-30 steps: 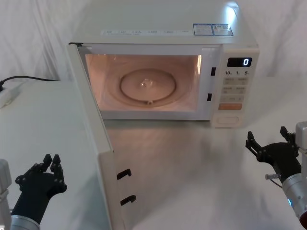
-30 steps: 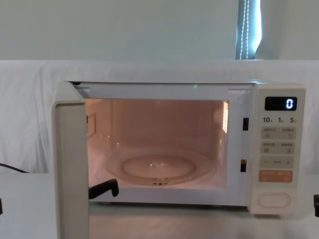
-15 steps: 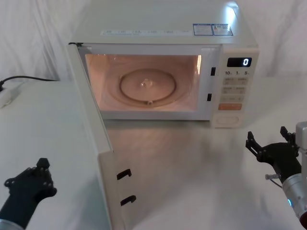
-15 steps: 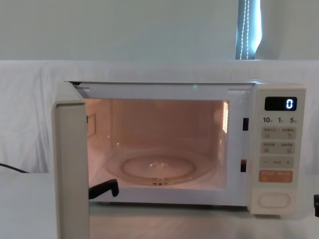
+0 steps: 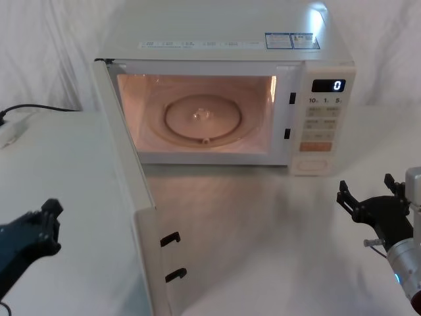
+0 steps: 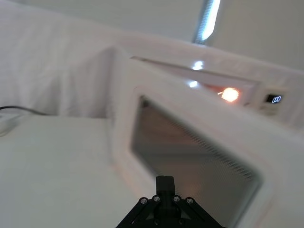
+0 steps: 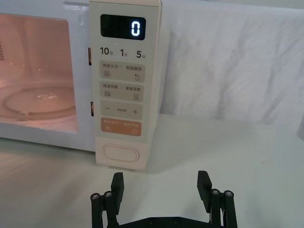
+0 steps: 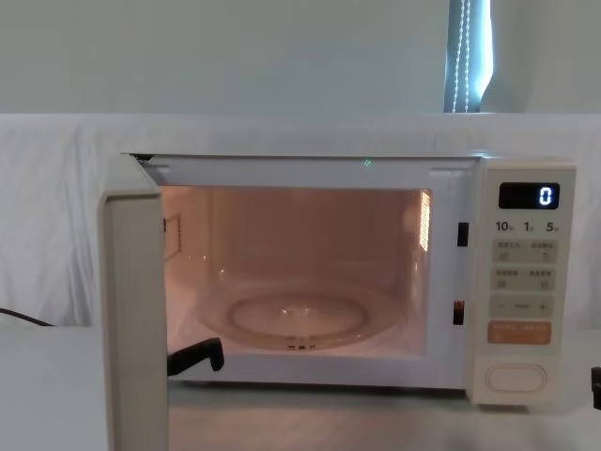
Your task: Press the button to open the microwave door with one hand; close the microwave door with the other hand.
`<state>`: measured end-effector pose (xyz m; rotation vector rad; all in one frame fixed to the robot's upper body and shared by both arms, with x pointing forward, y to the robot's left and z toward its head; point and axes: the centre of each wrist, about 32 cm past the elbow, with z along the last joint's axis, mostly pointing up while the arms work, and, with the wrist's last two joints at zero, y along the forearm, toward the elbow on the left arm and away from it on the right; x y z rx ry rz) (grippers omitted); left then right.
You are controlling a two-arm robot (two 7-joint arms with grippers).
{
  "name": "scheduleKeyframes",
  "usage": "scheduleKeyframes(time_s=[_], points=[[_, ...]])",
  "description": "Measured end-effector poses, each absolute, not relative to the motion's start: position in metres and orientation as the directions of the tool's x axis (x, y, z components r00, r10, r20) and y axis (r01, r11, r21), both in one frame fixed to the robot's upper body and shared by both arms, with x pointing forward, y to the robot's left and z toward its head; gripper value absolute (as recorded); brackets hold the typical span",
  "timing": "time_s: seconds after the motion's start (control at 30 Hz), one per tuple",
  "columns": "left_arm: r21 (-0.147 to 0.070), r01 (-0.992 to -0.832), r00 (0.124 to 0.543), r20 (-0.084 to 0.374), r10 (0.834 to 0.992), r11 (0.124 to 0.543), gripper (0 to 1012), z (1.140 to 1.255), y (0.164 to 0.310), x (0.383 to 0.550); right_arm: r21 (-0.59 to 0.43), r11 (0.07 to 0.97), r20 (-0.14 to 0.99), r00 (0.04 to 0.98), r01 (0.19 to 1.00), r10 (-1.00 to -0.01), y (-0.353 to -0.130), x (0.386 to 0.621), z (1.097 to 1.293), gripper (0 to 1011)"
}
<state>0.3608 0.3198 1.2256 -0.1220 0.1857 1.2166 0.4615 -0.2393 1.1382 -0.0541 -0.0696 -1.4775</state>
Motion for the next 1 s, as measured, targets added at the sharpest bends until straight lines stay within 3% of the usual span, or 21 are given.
scheduleKeyframes(time_s=[0.1, 0.2, 0.23, 0.33, 0.57, 0.77, 1.0], points=[[-0.010, -0.917, 0.390, -0.222, 0.894, 0.398, 0, 1.240, 0.324, 0.363, 0.006, 0.093, 0.080, 0.092, 0.996, -0.993, -0.239, 0.462, 1.138, 1002], [-0.027, -0.887, 0.452, -0.242, 0.858, 0.460, 0, 1.254, 0.326, 0.368, 0.006, 0.093, 0.080, 0.092, 0.996, -0.993, -0.239, 0.462, 1.138, 1002], [-0.027, -0.887, 0.452, -0.242, 0.858, 0.460, 0, 1.254, 0.326, 0.368, 0.006, 0.092, 0.080, 0.092, 0.996, -0.993, -0.239, 0.462, 1.138, 1002], [-0.035, -0.863, 0.495, -0.251, 0.832, 0.503, 0, 1.263, 0.324, 0.377, 0.006, 0.093, 0.080, 0.092, 0.996, -0.993, -0.239, 0.462, 1.138, 1002], [-0.022, -0.840, 0.528, -0.265, 0.807, 0.542, 0, 1.265, 0.315, 0.395, 0.006, 0.093, 0.080, 0.092, 0.996, -0.993, -0.239, 0.462, 1.138, 1002], [-0.001, -0.836, 0.525, -0.288, 0.800, 0.548, 0, 1.260, 0.305, 0.411, 0.006, 0.093, 0.080, 0.092, 0.996, -0.993, -0.239, 0.461, 1.138, 1002], [-0.017, -0.840, 0.520, -0.313, 0.795, 0.543, 0, 1.260, 0.292, 0.428, 0.006, 0.093, 0.080, 0.092, 0.996, -0.993, -0.239, 0.462, 1.138, 1002]])
